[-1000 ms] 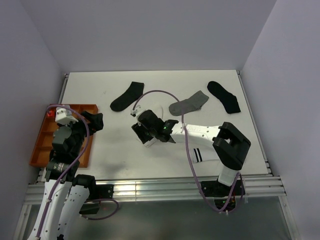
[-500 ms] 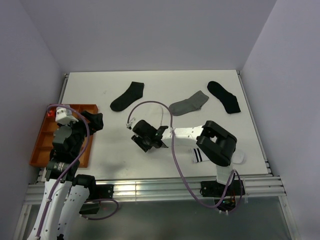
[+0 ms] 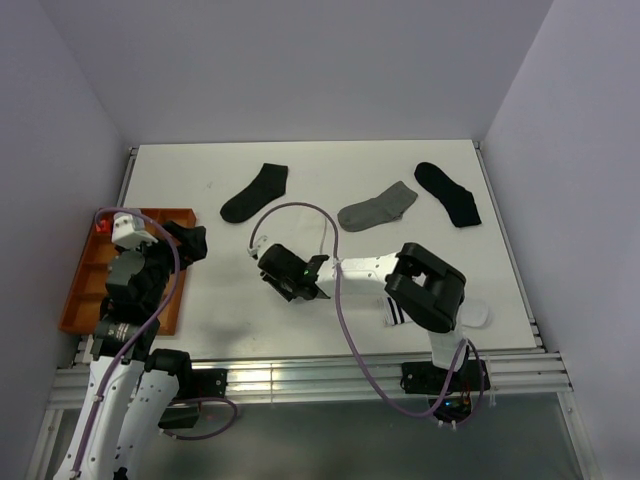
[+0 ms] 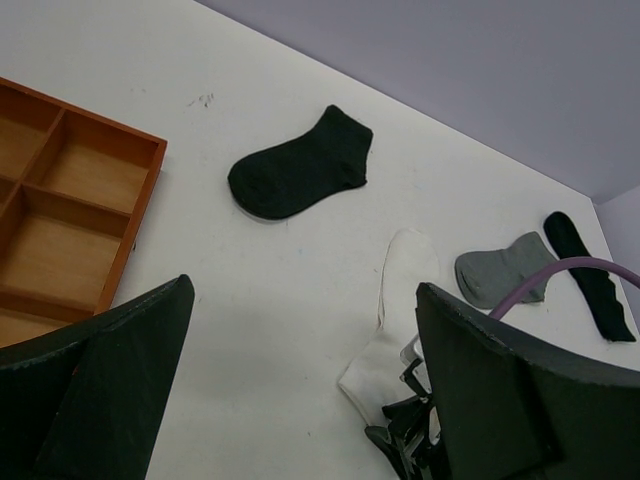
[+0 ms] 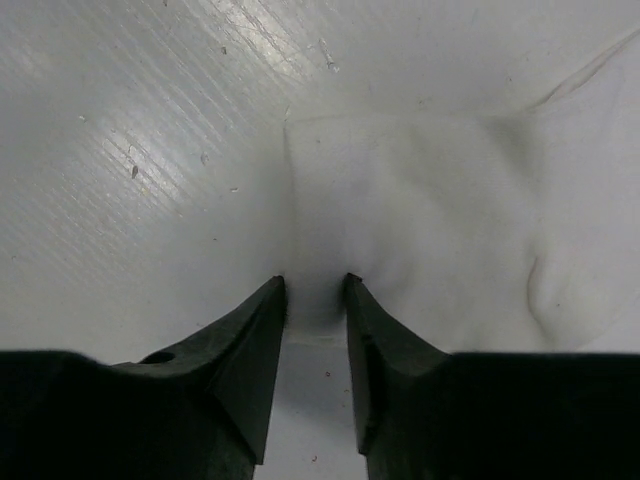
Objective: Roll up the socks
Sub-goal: Roll the sock at the center of the board.
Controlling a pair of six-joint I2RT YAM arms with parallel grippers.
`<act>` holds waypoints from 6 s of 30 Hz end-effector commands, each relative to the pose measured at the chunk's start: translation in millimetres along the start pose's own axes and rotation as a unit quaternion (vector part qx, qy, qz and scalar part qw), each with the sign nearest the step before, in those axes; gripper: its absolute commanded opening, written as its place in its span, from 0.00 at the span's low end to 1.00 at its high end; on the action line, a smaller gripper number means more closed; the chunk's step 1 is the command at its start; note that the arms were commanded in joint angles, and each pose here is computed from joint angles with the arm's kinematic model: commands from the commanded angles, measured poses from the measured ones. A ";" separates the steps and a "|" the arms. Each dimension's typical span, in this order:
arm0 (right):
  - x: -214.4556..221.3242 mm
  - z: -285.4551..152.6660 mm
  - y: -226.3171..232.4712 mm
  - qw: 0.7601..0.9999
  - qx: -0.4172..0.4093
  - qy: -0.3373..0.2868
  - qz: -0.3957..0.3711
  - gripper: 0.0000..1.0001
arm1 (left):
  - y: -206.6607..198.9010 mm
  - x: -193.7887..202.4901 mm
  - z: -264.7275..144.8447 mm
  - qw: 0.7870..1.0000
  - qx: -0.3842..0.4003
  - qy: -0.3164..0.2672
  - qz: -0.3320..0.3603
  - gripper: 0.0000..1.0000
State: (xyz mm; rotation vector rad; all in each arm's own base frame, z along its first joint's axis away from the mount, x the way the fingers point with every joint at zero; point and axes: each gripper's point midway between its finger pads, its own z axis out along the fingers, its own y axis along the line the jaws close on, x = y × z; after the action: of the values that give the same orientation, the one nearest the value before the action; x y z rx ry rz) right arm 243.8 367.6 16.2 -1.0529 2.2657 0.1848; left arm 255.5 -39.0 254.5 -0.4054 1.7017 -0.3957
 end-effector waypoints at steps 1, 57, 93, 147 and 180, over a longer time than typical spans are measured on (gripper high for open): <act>44.5 13.9 -9.7 0.996 0.044 0.071 -0.023 0.36 | -1.1 -3.9 2.0 1.000 0.000 -0.006 -0.008 0.99; -26.2 6.2 15.1 0.918 -0.300 -0.024 0.259 0.00 | -14.1 246.1 63.7 0.911 -0.087 0.307 -0.260 0.71; -40.1 -23.4 6.3 0.961 -0.196 -0.109 0.159 0.63 | -8.0 257.7 63.2 0.902 -0.159 0.349 -0.197 0.00; -56.4 -35.3 43.4 0.976 -0.099 -0.196 0.003 0.50 | -18.0 252.6 64.0 0.893 -0.165 0.386 -0.165 0.00; -50.4 -23.1 28.0 0.982 -0.049 -0.183 0.012 0.45 | -17.2 255.3 58.1 0.884 -0.176 0.399 -0.168 0.00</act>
State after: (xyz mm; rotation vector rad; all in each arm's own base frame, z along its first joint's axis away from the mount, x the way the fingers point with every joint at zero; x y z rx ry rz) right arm 227.9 406.4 34.2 -1.0058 2.0050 0.4622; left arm 270.3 -172.2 25.2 -0.9163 2.5358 -0.5263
